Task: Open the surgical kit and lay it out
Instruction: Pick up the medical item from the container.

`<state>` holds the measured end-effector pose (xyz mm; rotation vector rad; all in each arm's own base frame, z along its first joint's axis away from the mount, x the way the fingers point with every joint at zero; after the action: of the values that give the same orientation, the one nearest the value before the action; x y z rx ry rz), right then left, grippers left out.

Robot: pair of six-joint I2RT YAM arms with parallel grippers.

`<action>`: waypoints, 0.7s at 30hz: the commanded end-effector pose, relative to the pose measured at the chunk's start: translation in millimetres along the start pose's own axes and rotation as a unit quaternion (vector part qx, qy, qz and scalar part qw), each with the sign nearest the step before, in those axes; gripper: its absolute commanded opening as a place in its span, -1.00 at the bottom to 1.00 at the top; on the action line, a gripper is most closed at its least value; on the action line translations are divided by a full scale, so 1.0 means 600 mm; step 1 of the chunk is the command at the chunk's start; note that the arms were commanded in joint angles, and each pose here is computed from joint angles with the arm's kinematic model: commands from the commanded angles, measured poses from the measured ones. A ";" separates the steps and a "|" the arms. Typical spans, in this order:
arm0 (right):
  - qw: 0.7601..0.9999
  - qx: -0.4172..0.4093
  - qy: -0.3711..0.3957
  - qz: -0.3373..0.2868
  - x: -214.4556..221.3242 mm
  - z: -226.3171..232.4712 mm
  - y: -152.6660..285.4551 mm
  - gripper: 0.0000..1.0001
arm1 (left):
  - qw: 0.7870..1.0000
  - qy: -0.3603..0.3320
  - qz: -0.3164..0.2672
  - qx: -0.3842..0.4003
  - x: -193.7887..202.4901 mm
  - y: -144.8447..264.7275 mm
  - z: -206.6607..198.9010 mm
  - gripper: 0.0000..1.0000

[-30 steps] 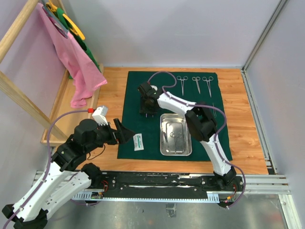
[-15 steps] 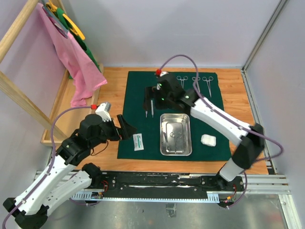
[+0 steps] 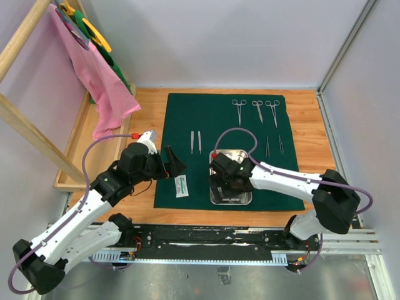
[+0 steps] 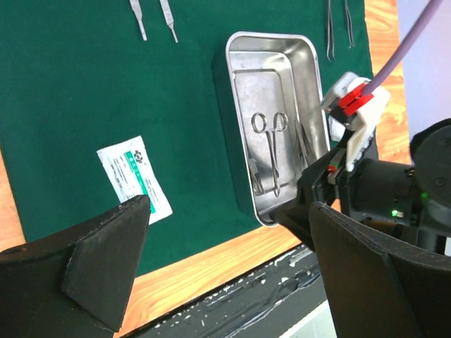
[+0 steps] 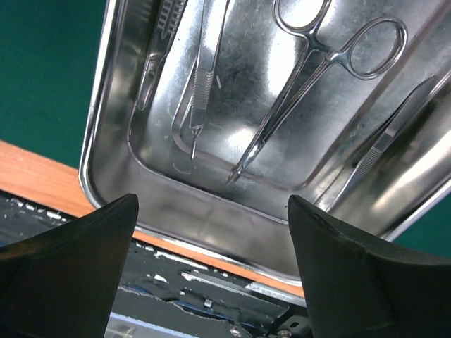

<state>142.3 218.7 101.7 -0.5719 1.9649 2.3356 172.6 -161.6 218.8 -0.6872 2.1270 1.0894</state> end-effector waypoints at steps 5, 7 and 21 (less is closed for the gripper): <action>0.998 0.059 -0.001 0.006 0.002 0.016 -0.053 0.63 | 1.000 -0.001 -0.021 0.022 -0.016 -0.004 -0.013 0.99; 0.997 0.071 -0.003 0.009 -0.001 0.018 -0.065 0.52 | 0.999 -0.005 -0.022 0.024 -0.017 -0.003 -0.014 0.99; 0.993 0.114 -0.026 0.025 0.016 0.000 -0.096 -0.78 | 0.999 -0.009 -0.018 0.031 -0.009 0.006 -0.013 0.99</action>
<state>159.0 249.1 66.3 -0.4787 2.0586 2.1953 173.5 -164.9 225.1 -0.6890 2.1221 1.0384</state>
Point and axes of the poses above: each gripper's point midway between its finger pads, its own y axis back along the fingers, its own z axis along the line the jaws close on, x = y × z, the point moved 5 cm from there along y, back along the fingers, and after that the axes turned 10 degrees about -y, right-handed, at the moved point
